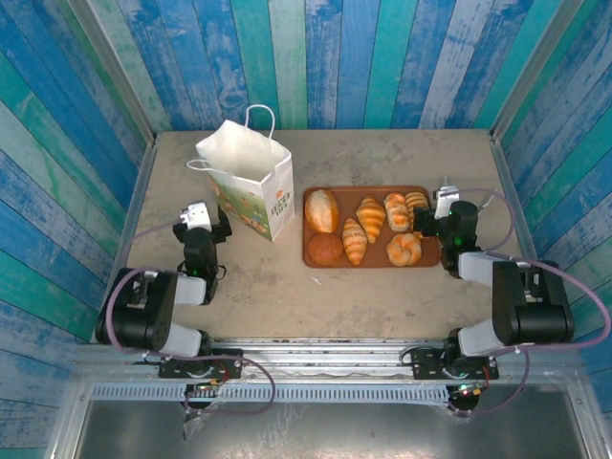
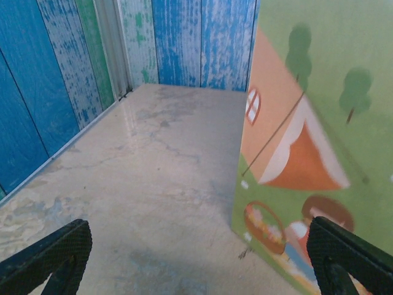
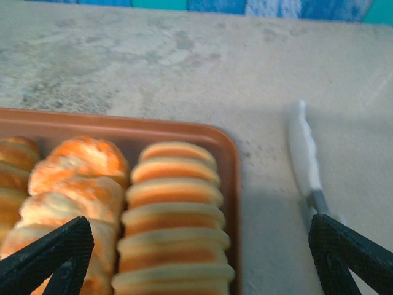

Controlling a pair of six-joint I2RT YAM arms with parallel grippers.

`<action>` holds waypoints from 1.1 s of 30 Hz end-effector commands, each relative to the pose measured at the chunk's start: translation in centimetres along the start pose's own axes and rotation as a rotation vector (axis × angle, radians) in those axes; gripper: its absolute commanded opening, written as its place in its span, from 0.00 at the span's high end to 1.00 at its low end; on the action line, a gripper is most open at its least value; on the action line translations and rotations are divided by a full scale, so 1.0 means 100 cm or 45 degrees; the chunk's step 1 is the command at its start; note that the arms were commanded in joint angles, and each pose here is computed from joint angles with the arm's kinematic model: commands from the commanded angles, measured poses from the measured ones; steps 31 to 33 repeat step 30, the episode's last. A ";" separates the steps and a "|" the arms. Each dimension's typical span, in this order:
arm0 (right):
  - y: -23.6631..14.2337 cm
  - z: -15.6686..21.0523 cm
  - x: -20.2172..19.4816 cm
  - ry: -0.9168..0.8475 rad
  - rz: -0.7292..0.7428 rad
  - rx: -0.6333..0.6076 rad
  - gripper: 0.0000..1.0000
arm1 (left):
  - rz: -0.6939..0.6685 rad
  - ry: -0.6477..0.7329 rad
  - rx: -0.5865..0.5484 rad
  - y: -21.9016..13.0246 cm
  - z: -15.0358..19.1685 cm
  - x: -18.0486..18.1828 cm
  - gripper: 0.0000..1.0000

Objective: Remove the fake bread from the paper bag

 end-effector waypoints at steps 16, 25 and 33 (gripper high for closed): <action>0.000 0.000 0.002 0.001 0.200 -0.069 0.00 | -0.044 -0.032 -0.044 0.013 -0.010 0.003 0.06; 0.001 0.000 0.002 0.001 0.199 -0.066 0.00 | -0.044 -0.032 -0.042 0.013 -0.009 0.003 0.06; 0.000 0.000 0.002 0.001 0.200 -0.067 0.00 | -0.044 -0.033 -0.043 0.013 -0.010 0.003 0.06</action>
Point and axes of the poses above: each hand's point on the last joint's axis, 136 mm out from that joint toward the fingers, its own y axis out along the fingers, its own x axis along the line the jaws close on, z = x × y, the point moved 10 cm from there along -y, back along the fingers, and after that the axes turned 11 degrees about -y, right-handed, at the moved point
